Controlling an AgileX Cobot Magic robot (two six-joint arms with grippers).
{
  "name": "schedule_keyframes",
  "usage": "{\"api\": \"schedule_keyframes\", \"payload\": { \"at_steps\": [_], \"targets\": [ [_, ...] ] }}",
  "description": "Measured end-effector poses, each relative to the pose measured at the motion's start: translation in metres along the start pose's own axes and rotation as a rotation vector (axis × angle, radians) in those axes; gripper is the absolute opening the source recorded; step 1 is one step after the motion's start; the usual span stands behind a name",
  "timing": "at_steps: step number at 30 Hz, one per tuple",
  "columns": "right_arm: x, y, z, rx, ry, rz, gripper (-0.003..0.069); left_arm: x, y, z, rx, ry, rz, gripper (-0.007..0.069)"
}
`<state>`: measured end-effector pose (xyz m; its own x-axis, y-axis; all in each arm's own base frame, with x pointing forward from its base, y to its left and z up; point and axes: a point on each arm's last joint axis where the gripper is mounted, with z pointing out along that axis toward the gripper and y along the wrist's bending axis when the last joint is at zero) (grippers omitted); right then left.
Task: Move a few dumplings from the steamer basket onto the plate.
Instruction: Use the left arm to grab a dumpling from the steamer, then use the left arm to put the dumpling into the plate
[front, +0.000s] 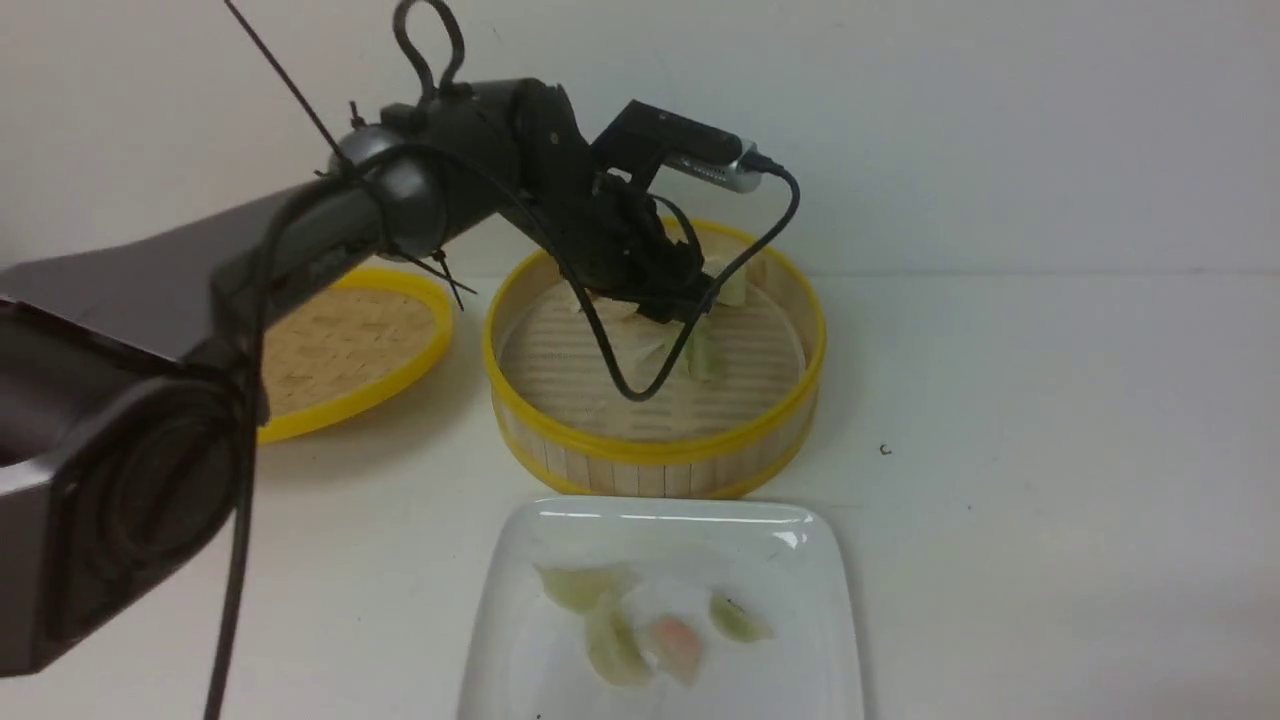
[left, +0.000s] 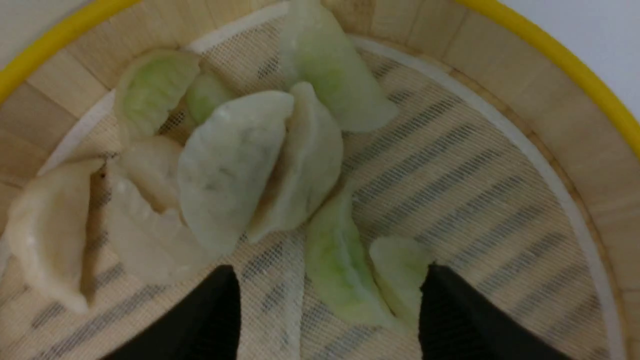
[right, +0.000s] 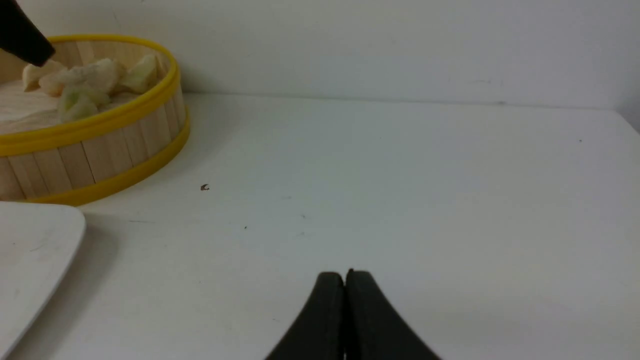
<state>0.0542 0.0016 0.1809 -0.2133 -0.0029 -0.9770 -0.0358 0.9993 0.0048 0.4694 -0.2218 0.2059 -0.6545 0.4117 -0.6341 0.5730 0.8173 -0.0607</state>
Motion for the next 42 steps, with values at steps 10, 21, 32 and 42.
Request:
{"api": "schedule_keyframes", "payload": {
  "at_steps": [10,21,32,42],
  "targets": [
    [0.0,0.0,0.0,0.0,0.0,0.0,-0.0015,0.017,0.005,0.039,-0.003,0.038,-0.074,0.0424],
    [0.0,0.0,0.0,0.0,0.0,0.0,-0.0015,0.018,0.003,0.036,0.017,0.1,-0.084,0.0173],
    [0.0,0.0,0.0,0.0,0.0,0.0,-0.0015,-0.037,-0.018,-0.093,0.074,0.1,0.0,0.0173],
    [0.0,0.0,0.0,0.0,-0.001,0.0,-0.0015,-0.033,-0.021,-0.117,0.077,0.186,0.024,0.0173]
  ]
}}
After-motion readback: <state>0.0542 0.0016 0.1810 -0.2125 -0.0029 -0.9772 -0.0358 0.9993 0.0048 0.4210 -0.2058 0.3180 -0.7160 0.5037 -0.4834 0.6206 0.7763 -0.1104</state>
